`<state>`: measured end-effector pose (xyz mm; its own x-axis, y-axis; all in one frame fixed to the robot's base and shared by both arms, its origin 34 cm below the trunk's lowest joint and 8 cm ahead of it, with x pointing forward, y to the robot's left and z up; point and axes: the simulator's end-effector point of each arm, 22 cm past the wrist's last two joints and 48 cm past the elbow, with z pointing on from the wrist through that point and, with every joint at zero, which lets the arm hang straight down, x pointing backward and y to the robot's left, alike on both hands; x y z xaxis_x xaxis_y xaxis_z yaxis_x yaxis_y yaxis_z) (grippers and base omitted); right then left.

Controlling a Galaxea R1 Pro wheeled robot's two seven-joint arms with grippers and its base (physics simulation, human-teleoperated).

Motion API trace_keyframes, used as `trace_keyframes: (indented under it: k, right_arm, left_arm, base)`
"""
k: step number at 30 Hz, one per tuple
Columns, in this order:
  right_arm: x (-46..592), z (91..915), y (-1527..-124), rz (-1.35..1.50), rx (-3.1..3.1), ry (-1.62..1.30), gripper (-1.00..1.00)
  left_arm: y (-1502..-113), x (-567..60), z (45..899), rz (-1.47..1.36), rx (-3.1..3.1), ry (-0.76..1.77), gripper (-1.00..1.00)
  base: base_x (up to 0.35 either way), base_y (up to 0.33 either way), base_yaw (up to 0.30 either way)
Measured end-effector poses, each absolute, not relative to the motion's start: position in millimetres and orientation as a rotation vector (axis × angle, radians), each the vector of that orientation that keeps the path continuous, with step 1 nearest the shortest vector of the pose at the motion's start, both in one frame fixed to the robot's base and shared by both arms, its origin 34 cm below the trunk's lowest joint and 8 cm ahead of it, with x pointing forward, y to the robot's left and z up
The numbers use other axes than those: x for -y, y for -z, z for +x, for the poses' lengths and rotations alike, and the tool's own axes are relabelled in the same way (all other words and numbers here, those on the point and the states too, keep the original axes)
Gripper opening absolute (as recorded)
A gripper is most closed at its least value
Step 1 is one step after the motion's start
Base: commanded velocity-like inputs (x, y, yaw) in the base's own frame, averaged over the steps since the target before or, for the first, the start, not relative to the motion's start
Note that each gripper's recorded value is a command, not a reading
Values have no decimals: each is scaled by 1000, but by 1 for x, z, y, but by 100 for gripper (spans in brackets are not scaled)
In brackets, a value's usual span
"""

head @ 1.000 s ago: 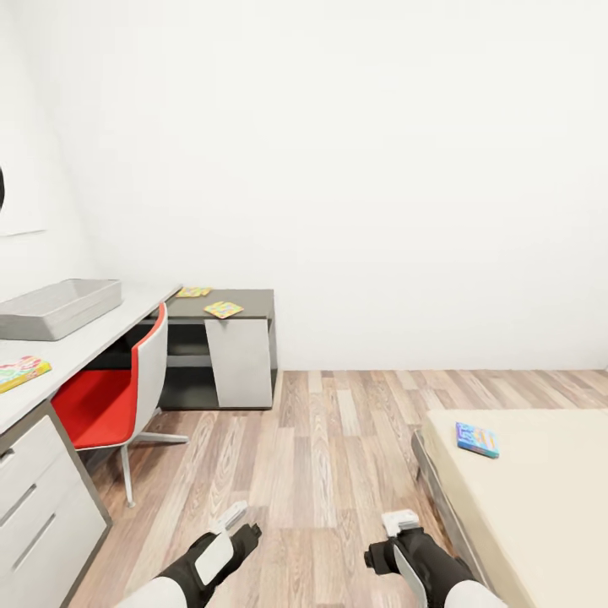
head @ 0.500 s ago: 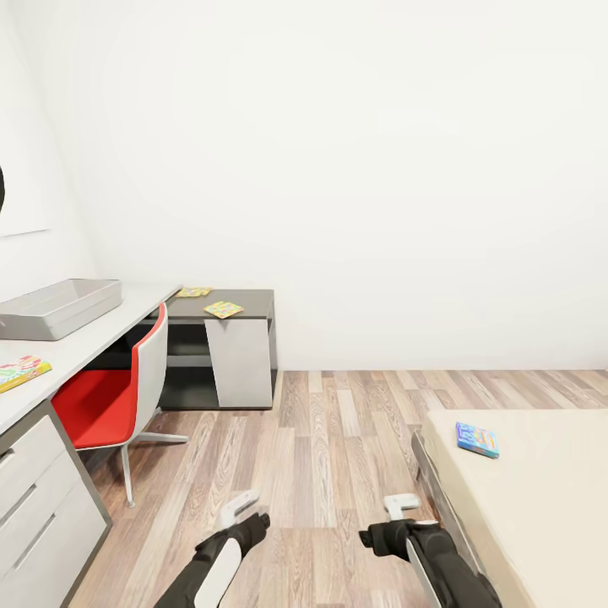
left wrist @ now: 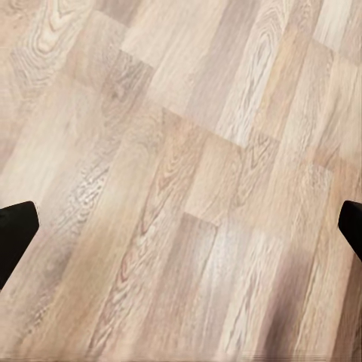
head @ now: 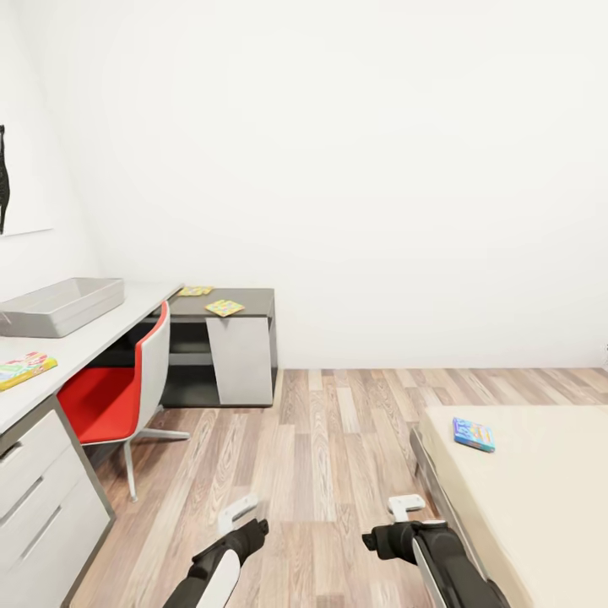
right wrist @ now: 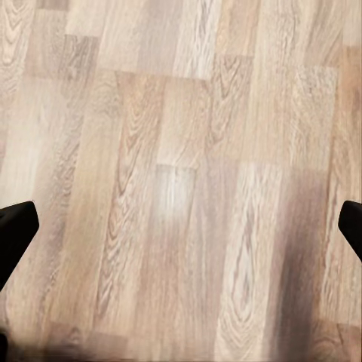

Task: Put all the toys in the child's room - the three board games (two on the bed and one on the table), the two jigsaw puzzles on the table, and the tennis ball on the table - inside the toy box on the table in the child's room.

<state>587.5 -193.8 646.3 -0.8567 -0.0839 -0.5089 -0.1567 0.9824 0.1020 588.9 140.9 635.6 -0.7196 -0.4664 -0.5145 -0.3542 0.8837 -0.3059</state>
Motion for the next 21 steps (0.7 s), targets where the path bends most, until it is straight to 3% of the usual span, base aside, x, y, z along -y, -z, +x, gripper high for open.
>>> trace_keyframes:
  k: [21]
  right_arm:
    - [196,585,-647,-171,-2608,-188,100]
  left_arm:
    - [-637,-141,586,-587,-2447,244,100]
  base:
    - [-306,0,0]
